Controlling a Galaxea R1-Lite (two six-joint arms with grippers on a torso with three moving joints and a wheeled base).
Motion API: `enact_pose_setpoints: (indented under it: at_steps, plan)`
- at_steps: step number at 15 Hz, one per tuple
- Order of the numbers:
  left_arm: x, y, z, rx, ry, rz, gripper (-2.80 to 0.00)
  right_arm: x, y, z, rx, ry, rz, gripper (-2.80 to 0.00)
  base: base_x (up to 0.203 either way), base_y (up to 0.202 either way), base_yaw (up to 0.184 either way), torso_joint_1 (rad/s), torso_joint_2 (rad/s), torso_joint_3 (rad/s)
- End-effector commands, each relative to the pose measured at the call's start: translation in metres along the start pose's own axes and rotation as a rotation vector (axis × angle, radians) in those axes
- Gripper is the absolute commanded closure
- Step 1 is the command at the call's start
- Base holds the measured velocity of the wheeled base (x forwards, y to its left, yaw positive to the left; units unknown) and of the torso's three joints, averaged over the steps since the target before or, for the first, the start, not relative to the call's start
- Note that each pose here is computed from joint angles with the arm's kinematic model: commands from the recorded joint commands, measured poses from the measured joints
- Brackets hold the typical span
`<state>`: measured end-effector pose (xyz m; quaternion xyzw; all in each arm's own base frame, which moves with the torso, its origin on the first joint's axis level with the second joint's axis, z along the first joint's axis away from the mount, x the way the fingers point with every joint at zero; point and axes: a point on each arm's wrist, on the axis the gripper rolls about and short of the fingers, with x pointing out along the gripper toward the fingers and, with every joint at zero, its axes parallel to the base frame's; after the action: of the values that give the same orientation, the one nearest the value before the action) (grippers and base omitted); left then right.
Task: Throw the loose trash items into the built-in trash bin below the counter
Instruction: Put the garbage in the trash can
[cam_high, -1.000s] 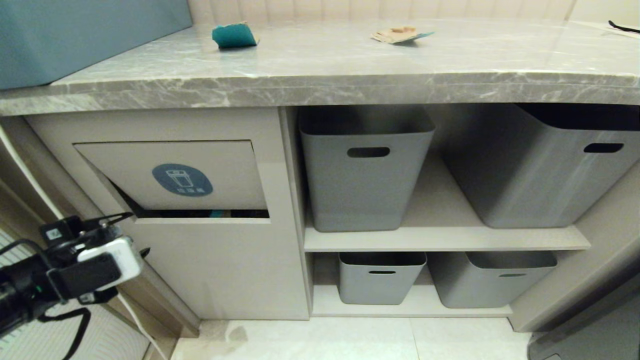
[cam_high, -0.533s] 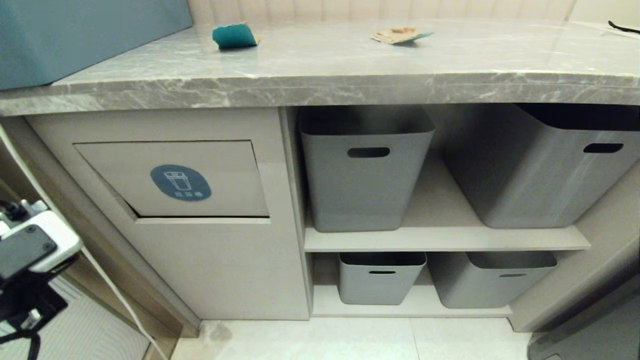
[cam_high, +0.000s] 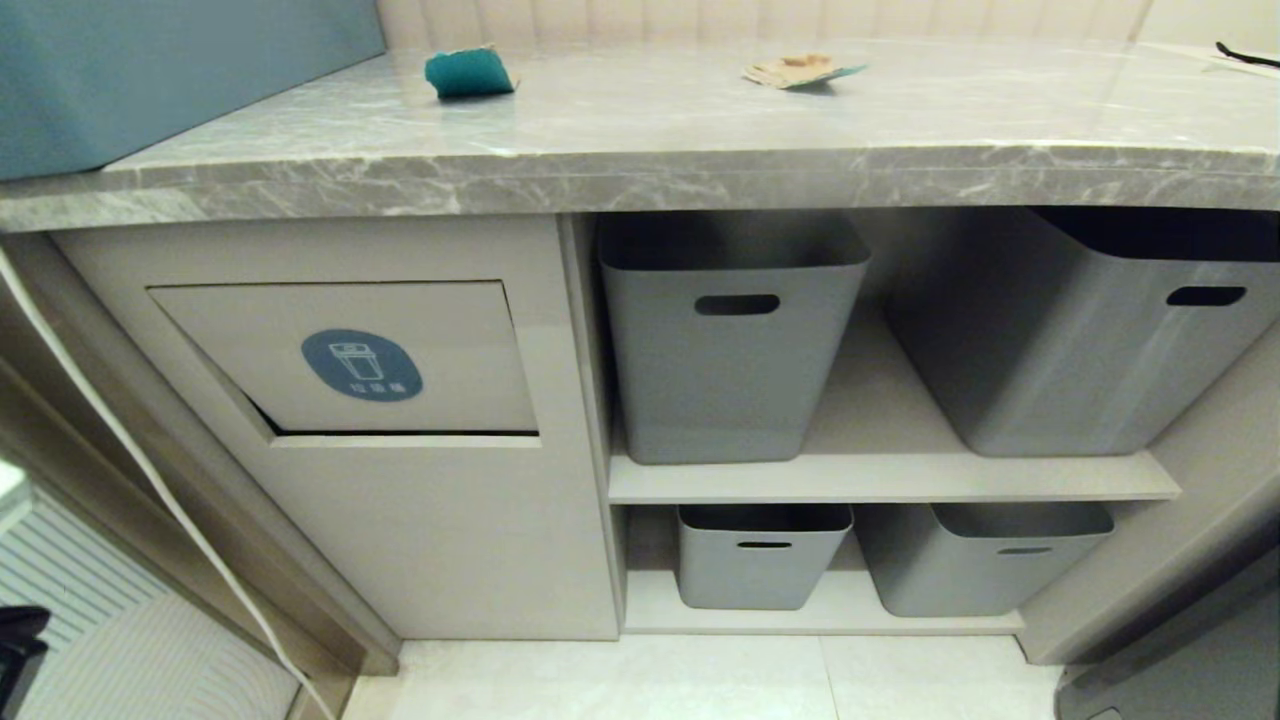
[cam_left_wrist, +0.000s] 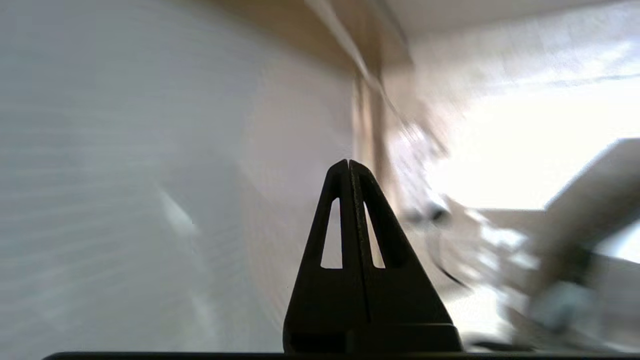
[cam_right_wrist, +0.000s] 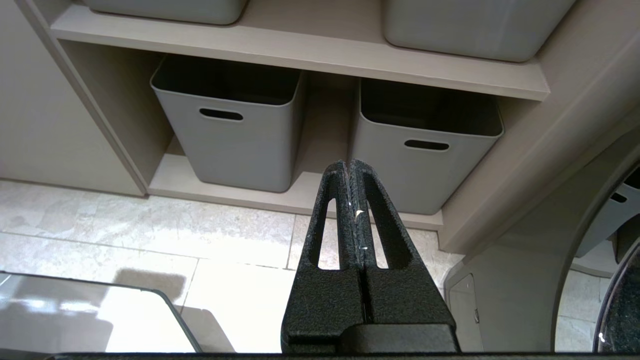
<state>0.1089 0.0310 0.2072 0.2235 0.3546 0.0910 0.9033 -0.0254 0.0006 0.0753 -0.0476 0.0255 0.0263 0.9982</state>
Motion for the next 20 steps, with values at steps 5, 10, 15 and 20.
enact_pose_setpoints:
  at_steps: [5, 10, 15, 20]
  plan:
    - [0.006, -0.008, -0.024, -0.414, 0.150, -0.048, 0.00, 0.000, 0.000, 0.000, 0.021, -0.003, 0.003, 0.00, 0.000, 0.000, 0.000, 0.000, 0.00, 0.000]
    - [0.014, -0.031, -0.044, -0.414, -0.082, -0.085, 0.00, 0.000, 0.000, 0.000, 0.022, -0.003, 0.002, 0.00, 0.000, 0.000, 0.000, 0.000, 0.00, 0.000]
    - [-0.003, -0.052, -0.077, -0.366, -0.286, -0.083, 0.00, 0.000, 0.000, 0.000, 0.022, -0.003, 0.002, 0.00, 0.000, 0.000, 0.000, 0.000, 0.00, 0.000]
    - [-0.021, -0.080, -0.135, -0.332, -0.476, -0.061, 0.00, 0.000, 0.000, 0.000, 0.025, -0.003, 0.002, 0.00, 0.000, 0.000, 0.000, 0.000, 0.00, 0.000]
